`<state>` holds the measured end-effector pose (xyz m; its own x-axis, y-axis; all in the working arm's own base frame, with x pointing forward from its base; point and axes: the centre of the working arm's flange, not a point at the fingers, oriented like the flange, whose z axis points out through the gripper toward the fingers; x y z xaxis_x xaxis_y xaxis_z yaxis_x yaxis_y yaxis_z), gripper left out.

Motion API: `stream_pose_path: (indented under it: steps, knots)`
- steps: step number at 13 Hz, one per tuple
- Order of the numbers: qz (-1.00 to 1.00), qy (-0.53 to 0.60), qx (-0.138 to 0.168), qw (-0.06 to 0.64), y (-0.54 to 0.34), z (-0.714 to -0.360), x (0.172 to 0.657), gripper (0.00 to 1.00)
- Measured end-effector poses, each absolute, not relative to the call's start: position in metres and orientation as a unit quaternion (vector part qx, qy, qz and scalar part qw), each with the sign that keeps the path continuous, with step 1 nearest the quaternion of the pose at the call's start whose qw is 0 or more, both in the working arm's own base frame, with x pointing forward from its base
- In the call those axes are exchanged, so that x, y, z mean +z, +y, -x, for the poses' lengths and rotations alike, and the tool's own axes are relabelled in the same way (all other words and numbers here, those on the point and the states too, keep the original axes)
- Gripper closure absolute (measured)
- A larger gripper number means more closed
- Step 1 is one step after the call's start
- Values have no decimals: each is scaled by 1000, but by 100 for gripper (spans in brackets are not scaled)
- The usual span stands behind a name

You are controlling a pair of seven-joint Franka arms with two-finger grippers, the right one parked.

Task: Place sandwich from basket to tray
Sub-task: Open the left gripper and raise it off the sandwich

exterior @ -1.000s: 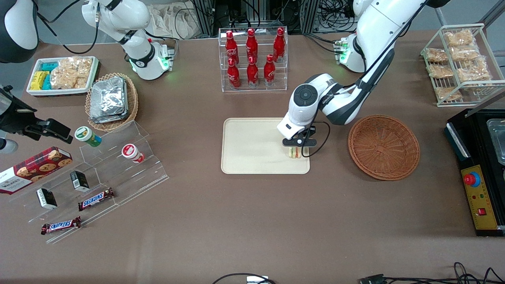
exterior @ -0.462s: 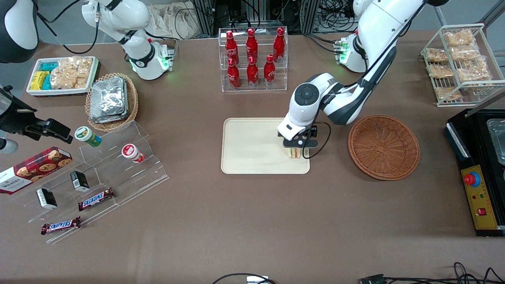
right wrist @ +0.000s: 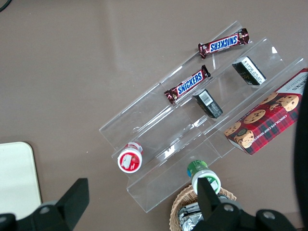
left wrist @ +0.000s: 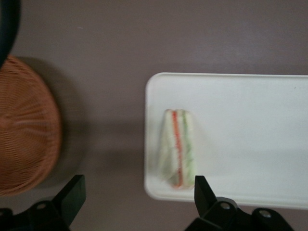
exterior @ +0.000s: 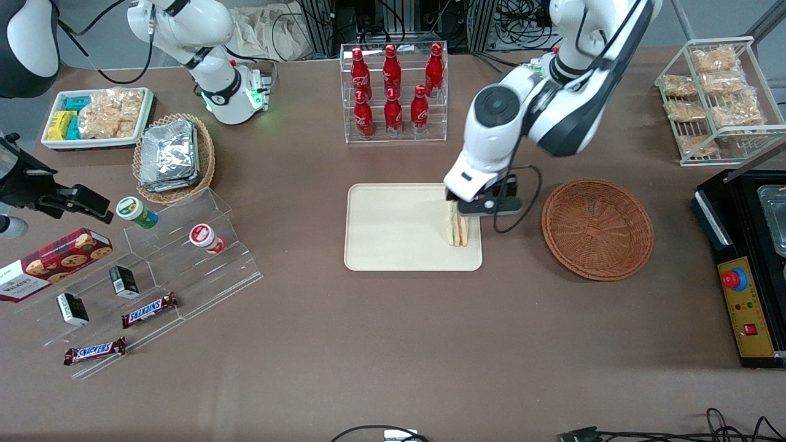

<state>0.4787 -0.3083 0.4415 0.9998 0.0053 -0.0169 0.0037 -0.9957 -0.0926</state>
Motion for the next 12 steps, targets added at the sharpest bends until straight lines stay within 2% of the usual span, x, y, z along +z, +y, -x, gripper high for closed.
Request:
stream_pose_path:
  steps: [2, 5, 9, 12]
  knots:
    - [999, -9, 9, 53, -237, -489, 503, 0]
    - [998, -37, 7, 40, -132, -494, 553, 0]
    - [998, -57, 23, 8, -30, -486, 577, 0]
    - [998, -65, 22, -6, -7, -487, 581, 0]
